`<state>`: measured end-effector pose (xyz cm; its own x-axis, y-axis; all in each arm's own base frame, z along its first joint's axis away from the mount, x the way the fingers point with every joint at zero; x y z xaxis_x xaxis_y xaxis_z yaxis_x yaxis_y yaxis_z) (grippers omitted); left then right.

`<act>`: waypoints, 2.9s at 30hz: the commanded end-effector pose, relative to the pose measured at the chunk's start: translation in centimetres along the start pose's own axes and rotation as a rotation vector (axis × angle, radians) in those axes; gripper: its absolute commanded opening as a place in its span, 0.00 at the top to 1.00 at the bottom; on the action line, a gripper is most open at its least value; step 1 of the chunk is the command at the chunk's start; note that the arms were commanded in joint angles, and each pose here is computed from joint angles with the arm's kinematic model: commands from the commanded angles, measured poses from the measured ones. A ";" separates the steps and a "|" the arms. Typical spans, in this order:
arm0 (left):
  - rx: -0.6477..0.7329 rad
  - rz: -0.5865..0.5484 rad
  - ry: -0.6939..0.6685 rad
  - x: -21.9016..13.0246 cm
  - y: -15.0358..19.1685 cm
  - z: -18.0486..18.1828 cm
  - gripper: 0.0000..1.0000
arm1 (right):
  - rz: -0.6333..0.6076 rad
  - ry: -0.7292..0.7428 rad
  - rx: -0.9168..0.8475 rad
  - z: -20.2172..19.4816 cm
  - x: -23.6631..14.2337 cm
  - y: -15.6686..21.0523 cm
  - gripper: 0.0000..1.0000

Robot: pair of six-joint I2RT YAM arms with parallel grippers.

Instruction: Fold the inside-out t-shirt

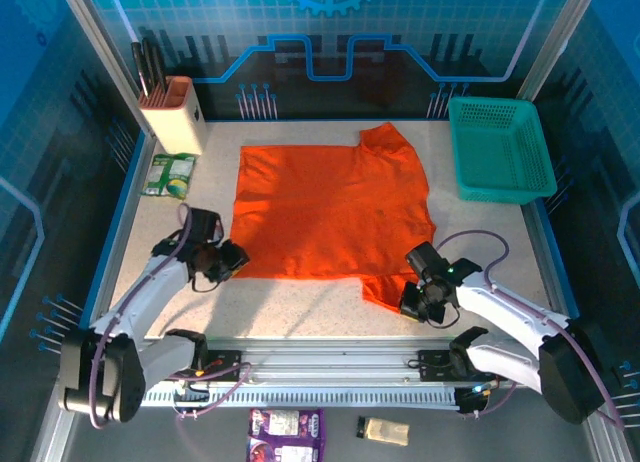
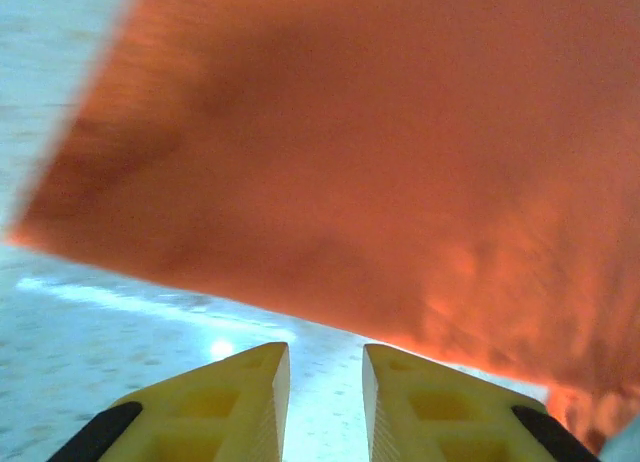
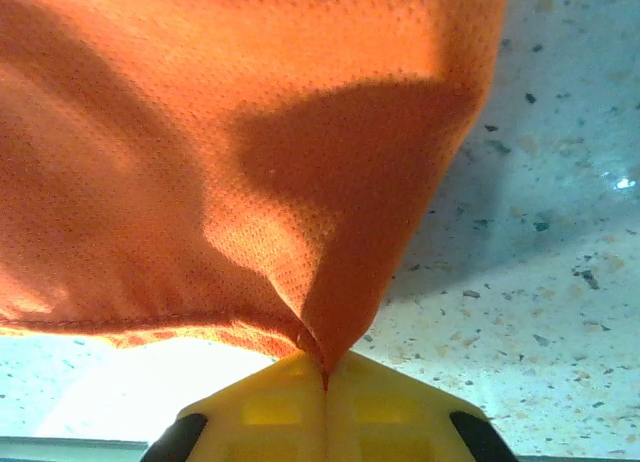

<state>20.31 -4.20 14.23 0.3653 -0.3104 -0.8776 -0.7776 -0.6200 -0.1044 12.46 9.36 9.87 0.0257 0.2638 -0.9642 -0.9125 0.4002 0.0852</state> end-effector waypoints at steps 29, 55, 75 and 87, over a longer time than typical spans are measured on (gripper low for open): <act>-0.194 0.018 -0.165 4.3 -2.6 5.2 0.80 | -0.038 -0.010 -0.024 0.7 -2.2 -0.4 1.00; -0.249 -0.185 0.059 -4.9 0.2 2.9 1.00 | -0.237 -0.131 -0.111 -1.0 -13.5 2.9 1.00; -0.084 -0.105 0.006 -0.1 -10.5 -2.7 1.00 | -0.346 -0.098 -0.160 7.5 -11.9 -12.5 1.00; -0.069 -0.051 -0.134 4.7 -14.3 -2.3 1.00 | -0.273 -0.067 -0.161 9.0 -8.2 -19.9 1.00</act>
<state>33.34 0.68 12.32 0.3162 -0.2243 -0.9218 -0.7181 -0.6915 -0.0781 32.53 7.37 17.85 0.2695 0.2058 -0.9408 -0.9203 0.3428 -0.1887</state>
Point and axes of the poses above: each hand's point on the last joint's axis, 136 mm out from that joint toward the fingers, its own x axis out along the fingers, its own z axis along the line the jaws close on, y = z × x, the point moved 8 cm from there along -x, back along the fingers, and after that the axes turned 2 degrees about x, right-handed, at the moved point
